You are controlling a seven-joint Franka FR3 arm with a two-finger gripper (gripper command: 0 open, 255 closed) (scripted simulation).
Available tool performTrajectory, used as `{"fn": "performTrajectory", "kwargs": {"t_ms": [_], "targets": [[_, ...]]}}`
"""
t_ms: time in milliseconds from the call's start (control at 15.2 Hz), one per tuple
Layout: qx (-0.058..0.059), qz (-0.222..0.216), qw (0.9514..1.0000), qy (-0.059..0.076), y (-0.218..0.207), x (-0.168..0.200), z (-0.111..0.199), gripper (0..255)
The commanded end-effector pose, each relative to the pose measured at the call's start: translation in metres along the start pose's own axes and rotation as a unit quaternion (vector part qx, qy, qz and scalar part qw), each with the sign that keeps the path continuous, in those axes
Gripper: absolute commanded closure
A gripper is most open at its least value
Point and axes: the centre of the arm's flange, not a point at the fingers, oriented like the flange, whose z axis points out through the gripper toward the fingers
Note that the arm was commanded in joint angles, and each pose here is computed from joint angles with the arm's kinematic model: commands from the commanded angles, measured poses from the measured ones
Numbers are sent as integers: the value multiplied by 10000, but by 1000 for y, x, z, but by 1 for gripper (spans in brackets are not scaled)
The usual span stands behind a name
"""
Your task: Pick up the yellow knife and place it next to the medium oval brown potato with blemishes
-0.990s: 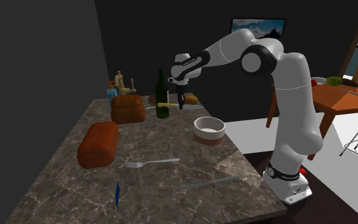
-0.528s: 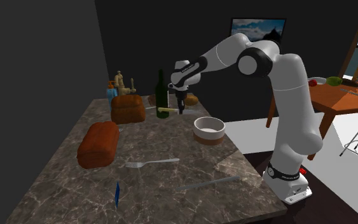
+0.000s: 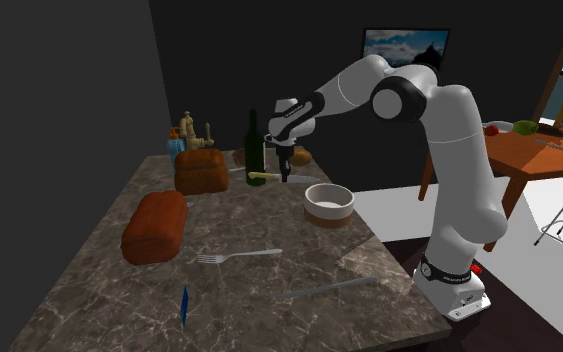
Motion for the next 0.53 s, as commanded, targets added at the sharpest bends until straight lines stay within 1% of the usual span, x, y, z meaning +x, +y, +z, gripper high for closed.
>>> {"fn": "performTrajectory", "kwargs": {"t_ms": [0, 66, 396, 462], "targets": [[0, 0, 10000, 0, 0, 0, 0, 255], [0, 0, 10000, 0, 0, 0, 0, 0], [0, 0, 10000, 0, 0, 0, 0, 0], [0, 0, 10000, 0, 0, 0, -13, 0]]}}
